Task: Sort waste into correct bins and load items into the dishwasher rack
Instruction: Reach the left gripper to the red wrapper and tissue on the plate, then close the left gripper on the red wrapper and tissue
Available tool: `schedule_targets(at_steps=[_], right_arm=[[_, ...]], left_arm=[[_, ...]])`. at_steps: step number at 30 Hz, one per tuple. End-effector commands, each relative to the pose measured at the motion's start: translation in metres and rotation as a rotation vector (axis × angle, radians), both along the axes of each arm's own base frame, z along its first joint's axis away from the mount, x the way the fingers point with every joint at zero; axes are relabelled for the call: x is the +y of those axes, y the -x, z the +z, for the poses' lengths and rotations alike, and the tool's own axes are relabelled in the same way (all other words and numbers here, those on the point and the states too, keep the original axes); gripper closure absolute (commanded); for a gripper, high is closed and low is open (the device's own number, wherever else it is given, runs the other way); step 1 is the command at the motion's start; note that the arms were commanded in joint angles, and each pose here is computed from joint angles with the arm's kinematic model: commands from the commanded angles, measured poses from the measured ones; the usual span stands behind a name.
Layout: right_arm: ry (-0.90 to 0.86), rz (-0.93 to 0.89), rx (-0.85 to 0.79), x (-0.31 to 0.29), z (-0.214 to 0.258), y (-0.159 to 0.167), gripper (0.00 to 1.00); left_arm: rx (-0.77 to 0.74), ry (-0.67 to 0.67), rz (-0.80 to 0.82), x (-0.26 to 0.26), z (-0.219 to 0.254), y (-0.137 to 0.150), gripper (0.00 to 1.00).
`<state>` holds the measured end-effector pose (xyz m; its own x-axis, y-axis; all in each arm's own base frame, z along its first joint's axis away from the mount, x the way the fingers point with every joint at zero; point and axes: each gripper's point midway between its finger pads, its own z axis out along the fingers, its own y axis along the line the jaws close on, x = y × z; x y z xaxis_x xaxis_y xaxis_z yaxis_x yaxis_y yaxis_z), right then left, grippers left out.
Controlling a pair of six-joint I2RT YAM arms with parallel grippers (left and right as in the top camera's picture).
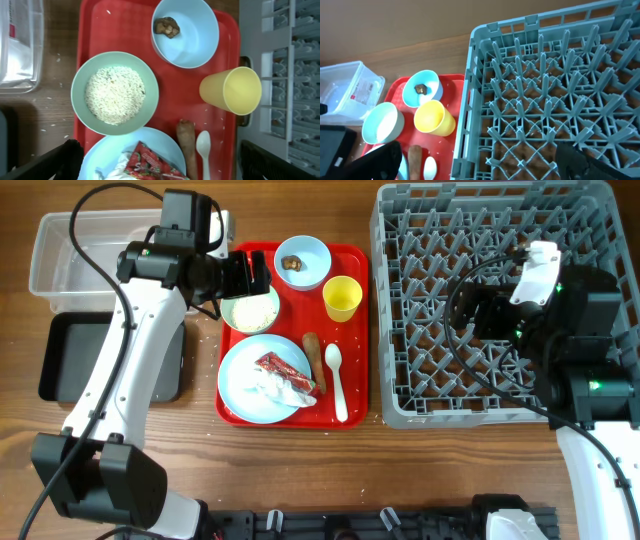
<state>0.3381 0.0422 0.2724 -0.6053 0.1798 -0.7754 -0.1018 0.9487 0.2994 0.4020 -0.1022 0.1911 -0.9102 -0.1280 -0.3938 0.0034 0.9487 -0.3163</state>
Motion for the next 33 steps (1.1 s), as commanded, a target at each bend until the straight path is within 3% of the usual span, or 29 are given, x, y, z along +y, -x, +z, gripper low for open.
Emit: schedule_targets(at_steps=[1, 6, 11, 15, 19, 30, 33], right_arm=[[-0.037, -0.003, 0.001, 0.003, 0.008, -0.001, 0.0], [-0.035, -0.002, 0.006, 0.003, 0.007, 0.0, 0.0], [-0.036, -0.002, 0.016, 0.003, 0.003, -0.002, 0.0], [-0.036, -0.003, 0.048, 0.003, -0.005, -0.004, 0.0], [-0.035, -0.003, 0.085, 0.003, -0.015, -0.004, 0.0], [-0.039, -0.005, 0.144, 0.003, -0.032, -0.009, 0.0], [-0.039, -0.005, 0.151, 0.003, -0.033, -0.008, 0.0]], left_arm=[[-0.004, 0.054, -0.013, -0.011, 0.008, -0.001, 0.03], [0.085, -0.031, -0.021, -0.015, -0.011, 0.019, 0.15], [0.261, -0.09, 0.081, -0.032, -0.038, 0.05, 0.25], [0.394, -0.249, 0.35, -0.025, -0.066, 0.078, 0.23], [0.463, -0.268, 0.516, -0.027, -0.1, 0.097, 0.11], [0.444, -0.242, 0.484, -0.023, -0.176, 0.11, 0.1], [0.443, -0.241, 0.484, -0.021, -0.188, 0.115, 0.15]])
